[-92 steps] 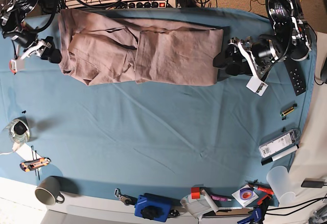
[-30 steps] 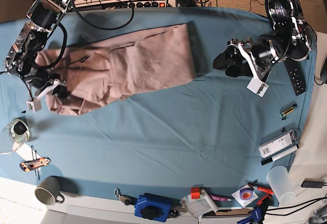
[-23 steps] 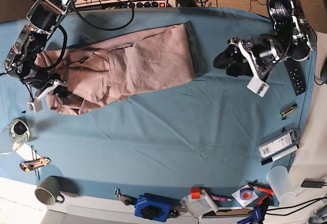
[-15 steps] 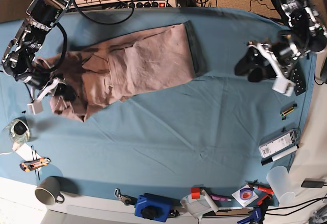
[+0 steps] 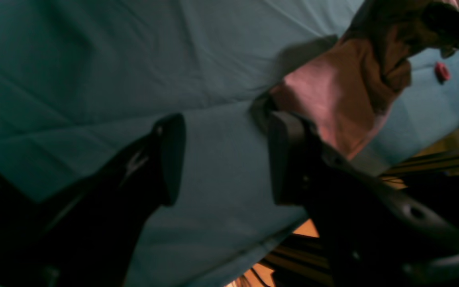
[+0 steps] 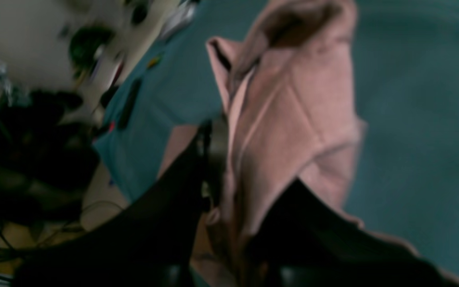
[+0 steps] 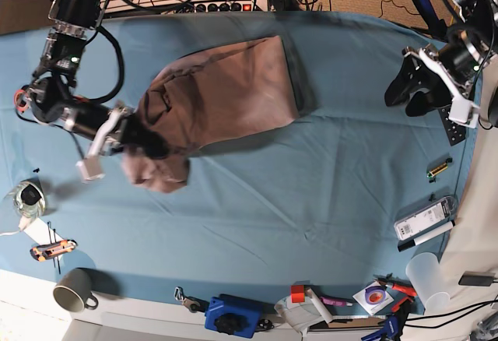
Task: Fold the T-shirt properly
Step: 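Fold the held end over the shirt toward the left gripper with the right gripper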
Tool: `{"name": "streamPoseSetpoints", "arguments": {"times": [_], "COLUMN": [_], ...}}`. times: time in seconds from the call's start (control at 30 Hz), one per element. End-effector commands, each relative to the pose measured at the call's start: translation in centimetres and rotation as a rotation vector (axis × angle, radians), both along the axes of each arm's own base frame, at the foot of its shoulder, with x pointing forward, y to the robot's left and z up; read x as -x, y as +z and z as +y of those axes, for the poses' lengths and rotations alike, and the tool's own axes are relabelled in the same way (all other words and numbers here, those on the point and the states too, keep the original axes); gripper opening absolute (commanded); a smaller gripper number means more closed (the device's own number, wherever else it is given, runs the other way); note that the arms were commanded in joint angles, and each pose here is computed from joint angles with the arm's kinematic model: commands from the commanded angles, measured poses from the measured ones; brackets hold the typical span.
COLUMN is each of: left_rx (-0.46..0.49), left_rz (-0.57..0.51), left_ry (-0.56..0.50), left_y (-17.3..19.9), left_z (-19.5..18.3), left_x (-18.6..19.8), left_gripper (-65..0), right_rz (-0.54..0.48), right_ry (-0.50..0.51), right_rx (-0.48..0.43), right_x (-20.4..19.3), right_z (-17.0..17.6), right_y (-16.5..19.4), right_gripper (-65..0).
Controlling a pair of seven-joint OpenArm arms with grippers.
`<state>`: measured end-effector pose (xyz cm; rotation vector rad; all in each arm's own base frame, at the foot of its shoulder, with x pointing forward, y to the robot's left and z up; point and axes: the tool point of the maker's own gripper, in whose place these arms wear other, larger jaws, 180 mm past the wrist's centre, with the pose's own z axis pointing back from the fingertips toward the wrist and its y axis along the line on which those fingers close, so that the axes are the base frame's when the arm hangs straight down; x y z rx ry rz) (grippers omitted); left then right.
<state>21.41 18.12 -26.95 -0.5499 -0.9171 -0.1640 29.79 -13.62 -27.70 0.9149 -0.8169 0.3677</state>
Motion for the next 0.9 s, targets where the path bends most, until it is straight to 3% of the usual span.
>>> {"name": "streamPoseSetpoints", "arguments": {"times": [0.0, 0.3, 0.47, 0.6, 0.87], "left_rx": [0.002, -0.006, -0.006, -0.006, -0.004], "left_rz": [-0.043, -0.019, -0.019, -0.019, -0.025], "left_ry": [-0.007, -0.005, -0.005, -0.005, -0.002], "left_y": [1.2, 0.8, 0.8, 0.8, 0.9], "left_z": [-0.1, -0.1, -0.1, -0.1, -0.1], "left_x": [0.0, 0.9, 0.9, 0.9, 0.9], "left_gripper": [-31.5, -31.5, -31.5, -31.5, -31.5], "right_rz": [-0.062, 0.002, 0.029, 0.042, 0.007], "right_ry": [0.043, 0.308, 0.382, 0.377, 0.285], "right_rx": [-0.024, -0.143, -0.076, 0.041, 0.056], "right_x": [-0.3, 3.3, 4.7, 4.6, 2.9], "right_z": [1.3, 12.6, 16.5, 16.8, 14.3], "right_y": [1.9, 0.5, -1.4, -3.5, -2.7], "right_gripper": [-65.0, -65.0, -65.0, -65.0, -65.0]}}
